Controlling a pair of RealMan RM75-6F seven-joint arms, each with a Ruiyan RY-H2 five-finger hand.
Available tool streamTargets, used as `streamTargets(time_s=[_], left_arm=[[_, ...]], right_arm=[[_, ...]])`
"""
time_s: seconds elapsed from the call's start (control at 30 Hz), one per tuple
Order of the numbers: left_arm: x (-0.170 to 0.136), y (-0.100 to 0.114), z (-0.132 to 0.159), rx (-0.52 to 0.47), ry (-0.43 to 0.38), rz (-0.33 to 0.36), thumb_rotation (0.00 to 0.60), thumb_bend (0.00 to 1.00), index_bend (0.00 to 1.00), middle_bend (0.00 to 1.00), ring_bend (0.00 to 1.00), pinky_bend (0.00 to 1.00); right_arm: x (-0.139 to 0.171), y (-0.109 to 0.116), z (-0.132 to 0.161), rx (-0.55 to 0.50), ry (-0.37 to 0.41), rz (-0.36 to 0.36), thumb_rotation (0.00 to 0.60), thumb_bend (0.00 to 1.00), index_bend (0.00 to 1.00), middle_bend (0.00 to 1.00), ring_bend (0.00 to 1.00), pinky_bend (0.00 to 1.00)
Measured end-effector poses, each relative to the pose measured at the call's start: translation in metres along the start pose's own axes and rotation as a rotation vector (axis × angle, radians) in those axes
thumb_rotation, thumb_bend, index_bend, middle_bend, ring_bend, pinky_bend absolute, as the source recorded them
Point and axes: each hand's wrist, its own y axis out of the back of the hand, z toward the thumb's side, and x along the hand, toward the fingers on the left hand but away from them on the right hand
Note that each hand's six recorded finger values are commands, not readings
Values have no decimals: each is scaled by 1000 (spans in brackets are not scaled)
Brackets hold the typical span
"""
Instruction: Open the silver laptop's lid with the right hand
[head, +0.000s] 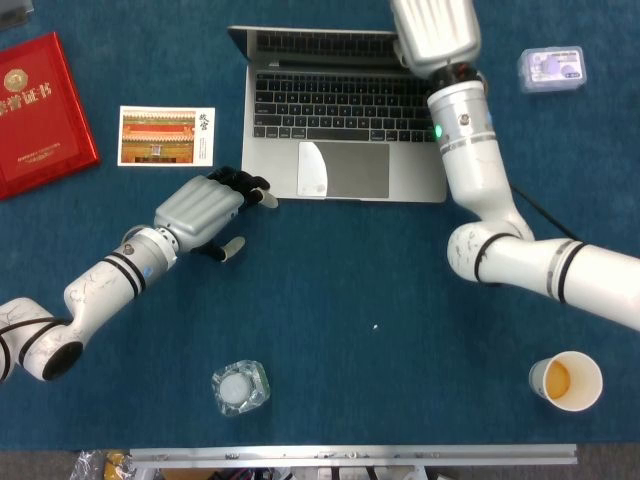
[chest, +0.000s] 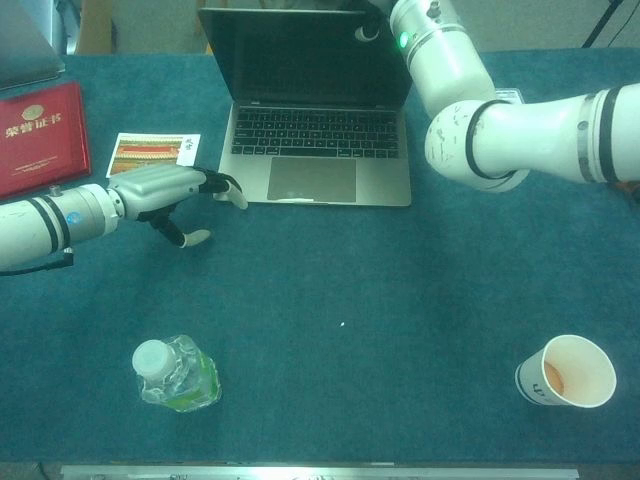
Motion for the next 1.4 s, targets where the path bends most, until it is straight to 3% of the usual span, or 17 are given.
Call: streamTargets(time_s=[1.4], left_arm=[[-2, 3, -2, 7, 16, 1, 600, 417, 199, 142, 95, 70]], right_arm=[[-55, 6, -61, 89, -190, -42, 600, 49, 116, 178, 51, 189]])
